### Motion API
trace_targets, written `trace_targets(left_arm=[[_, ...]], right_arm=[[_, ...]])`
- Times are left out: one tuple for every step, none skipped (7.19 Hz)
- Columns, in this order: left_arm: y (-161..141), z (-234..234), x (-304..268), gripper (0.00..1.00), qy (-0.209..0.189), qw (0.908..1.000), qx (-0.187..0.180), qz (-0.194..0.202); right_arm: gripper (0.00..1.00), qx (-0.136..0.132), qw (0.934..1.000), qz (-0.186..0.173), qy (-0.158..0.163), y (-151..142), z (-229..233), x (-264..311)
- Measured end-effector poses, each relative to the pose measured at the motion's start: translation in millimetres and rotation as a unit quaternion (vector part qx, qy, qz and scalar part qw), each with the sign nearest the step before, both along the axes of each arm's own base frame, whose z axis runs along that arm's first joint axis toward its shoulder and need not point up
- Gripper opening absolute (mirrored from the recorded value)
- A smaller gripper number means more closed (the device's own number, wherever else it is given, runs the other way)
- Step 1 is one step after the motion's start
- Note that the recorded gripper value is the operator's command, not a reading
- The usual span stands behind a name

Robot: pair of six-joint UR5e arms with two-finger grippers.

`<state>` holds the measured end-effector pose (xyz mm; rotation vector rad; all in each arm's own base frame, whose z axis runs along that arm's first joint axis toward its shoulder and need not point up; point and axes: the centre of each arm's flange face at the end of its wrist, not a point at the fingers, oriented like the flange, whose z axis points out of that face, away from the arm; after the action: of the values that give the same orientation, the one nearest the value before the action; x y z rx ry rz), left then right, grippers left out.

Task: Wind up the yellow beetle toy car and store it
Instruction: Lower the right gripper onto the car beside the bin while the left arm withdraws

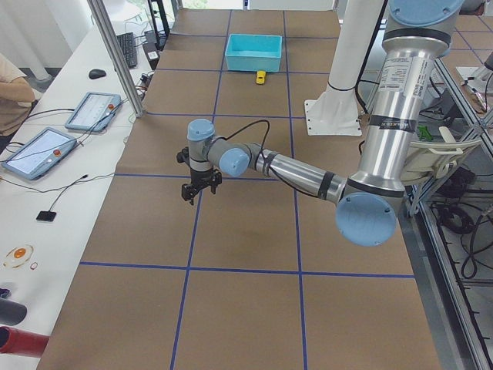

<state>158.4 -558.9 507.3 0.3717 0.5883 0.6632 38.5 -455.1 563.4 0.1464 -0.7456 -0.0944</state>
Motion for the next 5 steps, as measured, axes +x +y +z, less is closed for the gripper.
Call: trace_targets(left_arm=[[-7, 5, -42, 1.00, 0.005, 0.9971, -0.041, -0.063], [-9, 13, -83, 1.00, 0.009, 0.9912, -0.079, -0.106], [-4, 26, -122, 1.00, 0.021, 0.9839, -0.111, -0.138], [7, 44, -158, 1.00, 0.031, 0.9749, -0.138, -0.172], [21, 60, -192, 1.00, 0.040, 0.9650, -0.159, -0.205]], right_arm=[[1.00, 0.057, 0.9981, -0.022, -0.005, 3, -58, -20], [1.00, 0.113, 0.9923, -0.049, -0.012, 13, -110, -40], [1.00, 0.167, 0.9818, -0.090, -0.017, 26, -150, -63], [1.00, 0.219, 0.9648, -0.145, -0.018, 37, -177, -89], [1.00, 0.263, 0.9440, -0.198, -0.017, 45, -193, -116]])
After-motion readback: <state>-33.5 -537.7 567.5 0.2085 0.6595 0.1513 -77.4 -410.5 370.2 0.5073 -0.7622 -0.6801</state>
